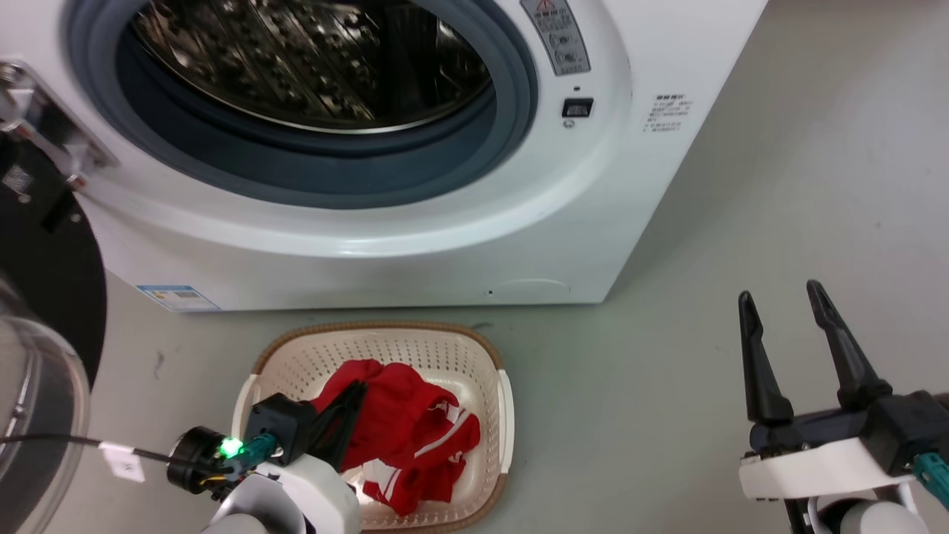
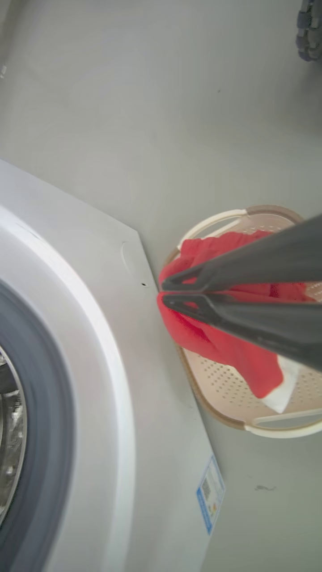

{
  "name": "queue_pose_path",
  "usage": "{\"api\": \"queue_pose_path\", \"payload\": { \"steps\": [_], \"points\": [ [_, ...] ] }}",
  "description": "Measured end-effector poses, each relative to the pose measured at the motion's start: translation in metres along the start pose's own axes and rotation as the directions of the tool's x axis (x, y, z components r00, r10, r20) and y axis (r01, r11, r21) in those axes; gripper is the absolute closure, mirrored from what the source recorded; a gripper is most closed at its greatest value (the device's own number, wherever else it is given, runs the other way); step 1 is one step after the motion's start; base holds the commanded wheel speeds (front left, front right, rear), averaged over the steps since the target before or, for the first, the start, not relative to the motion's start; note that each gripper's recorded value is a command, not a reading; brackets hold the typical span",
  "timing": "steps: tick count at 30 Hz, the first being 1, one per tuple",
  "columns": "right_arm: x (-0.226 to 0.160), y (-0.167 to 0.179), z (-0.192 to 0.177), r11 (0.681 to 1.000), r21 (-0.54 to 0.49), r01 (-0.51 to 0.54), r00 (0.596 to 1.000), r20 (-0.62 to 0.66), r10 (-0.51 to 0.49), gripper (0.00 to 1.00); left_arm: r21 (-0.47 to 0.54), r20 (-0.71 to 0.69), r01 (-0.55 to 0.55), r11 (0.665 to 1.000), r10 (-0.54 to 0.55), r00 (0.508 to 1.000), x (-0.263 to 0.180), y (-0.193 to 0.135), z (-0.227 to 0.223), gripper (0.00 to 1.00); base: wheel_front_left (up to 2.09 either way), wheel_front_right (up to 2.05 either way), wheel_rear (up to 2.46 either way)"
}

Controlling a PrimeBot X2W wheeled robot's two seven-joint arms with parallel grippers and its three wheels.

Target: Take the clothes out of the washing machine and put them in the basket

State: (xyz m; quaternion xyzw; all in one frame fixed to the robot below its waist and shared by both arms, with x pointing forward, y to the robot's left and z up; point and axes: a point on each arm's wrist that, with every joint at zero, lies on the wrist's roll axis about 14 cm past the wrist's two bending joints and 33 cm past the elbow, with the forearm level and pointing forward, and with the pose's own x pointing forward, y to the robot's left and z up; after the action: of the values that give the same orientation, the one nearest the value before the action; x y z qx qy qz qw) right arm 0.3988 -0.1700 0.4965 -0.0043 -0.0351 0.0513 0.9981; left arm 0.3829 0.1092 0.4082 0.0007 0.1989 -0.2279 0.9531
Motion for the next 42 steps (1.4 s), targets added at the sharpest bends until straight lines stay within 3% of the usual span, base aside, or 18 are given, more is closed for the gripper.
{"api": "queue_pose_path", "payload": {
  "steps": [5, 11, 18, 25, 31, 32, 33, 34, 35, 38, 42],
  "points": [
    [0.016, -0.007, -0.014, 1.0, -0.008, 0.012, 1.0, -0.025, -0.013, 0.0, -0.035, -0.176, 0.004, 0.999, -0.01, 0.984, 0.024, 0.009, -0.066, 1.0, 0.0, 0.0, 0.0],
    [0.031, -0.018, -0.037, 0.999, -0.015, 0.037, 0.997, -0.067, -0.037, 0.0, -0.056, -0.375, -0.007, 0.998, -0.014, 0.927, 0.046, 0.022, -0.138, 1.0, 0.0, 0.0, 0.0],
    [0.044, -0.031, -0.068, 0.998, -0.024, 0.063, 0.99, -0.125, -0.065, 0.0, -0.041, -0.586, 0.001, 0.999, -0.025, 0.81, 0.064, 0.031, -0.205, 1.0, 0.0, 0.0, 0.0],
    [0.05, -0.044, -0.094, 0.995, -0.03, 0.094, 0.98, -0.171, -0.098, 0.0, -0.028, -0.703, 0.047, 0.999, -0.053, 0.709, 0.076, 0.03, -0.249, 1.0, 0.0, 0.0, 0.0],
    [0.049, -0.052, -0.111, 0.993, -0.041, 0.111, 0.971, -0.209, -0.117, 0.0, -0.056, -0.809, 0.047, 0.997, -0.073, 0.583, 0.068, 0.024, -0.28, 1.0, 0.0, 0.0, 0.0],
    [0.049, -0.052, -0.112, 0.993, -0.041, 0.111, 0.971, -0.21, -0.117, 0.0, -0.057, -0.817, 0.05, 0.997, -0.076, 0.572, 0.067, 0.022, -0.281, 0.94, 0.0, 0.0, 0.0],
    [0.05, -0.052, -0.111, 0.993, -0.04, 0.11, 0.971, -0.209, -0.116, 0.0, -0.063, -0.82, 0.049, 0.997, -0.079, 0.566, 0.066, 0.02, -0.281, 0.77, 0.0, 0.0, 0.0],
    [0.05, -0.051, -0.11, 0.993, -0.038, 0.109, 0.972, -0.207, -0.114, 0.0, -0.074, -0.823, 0.043, 0.996, -0.085, 0.562, 0.066, 0.018, -0.28, 0.77, 0.0, 0.0, 0.0],
    [0.05, -0.051, -0.109, 0.993, -0.036, 0.108, 0.972, -0.205, -0.113, 0.0, -0.077, -0.823, 0.04, 0.996, -0.086, 0.561, 0.066, 0.017, -0.278, 0.0, 0.0, 0.0, 0.0],
    [0.05, -0.049, -0.101, 0.994, -0.031, 0.107, 0.976, -0.188, -0.111, 0.0, -0.081, -0.823, 0.037, 0.996, -0.088, 0.562, 0.063, 0.016, -0.272, 0.0, 0.0, 0.0, 0.0],
    [0.048, -0.047, -0.087, 0.994, -0.026, 0.105, 0.981, -0.16, -0.108, 0.0, -0.067, -0.78, 0.035, 0.997, -0.075, 0.621, 0.061, 0.017, -0.255, 0.0, 0.0, 0.0, 0.0]
  ]
}}
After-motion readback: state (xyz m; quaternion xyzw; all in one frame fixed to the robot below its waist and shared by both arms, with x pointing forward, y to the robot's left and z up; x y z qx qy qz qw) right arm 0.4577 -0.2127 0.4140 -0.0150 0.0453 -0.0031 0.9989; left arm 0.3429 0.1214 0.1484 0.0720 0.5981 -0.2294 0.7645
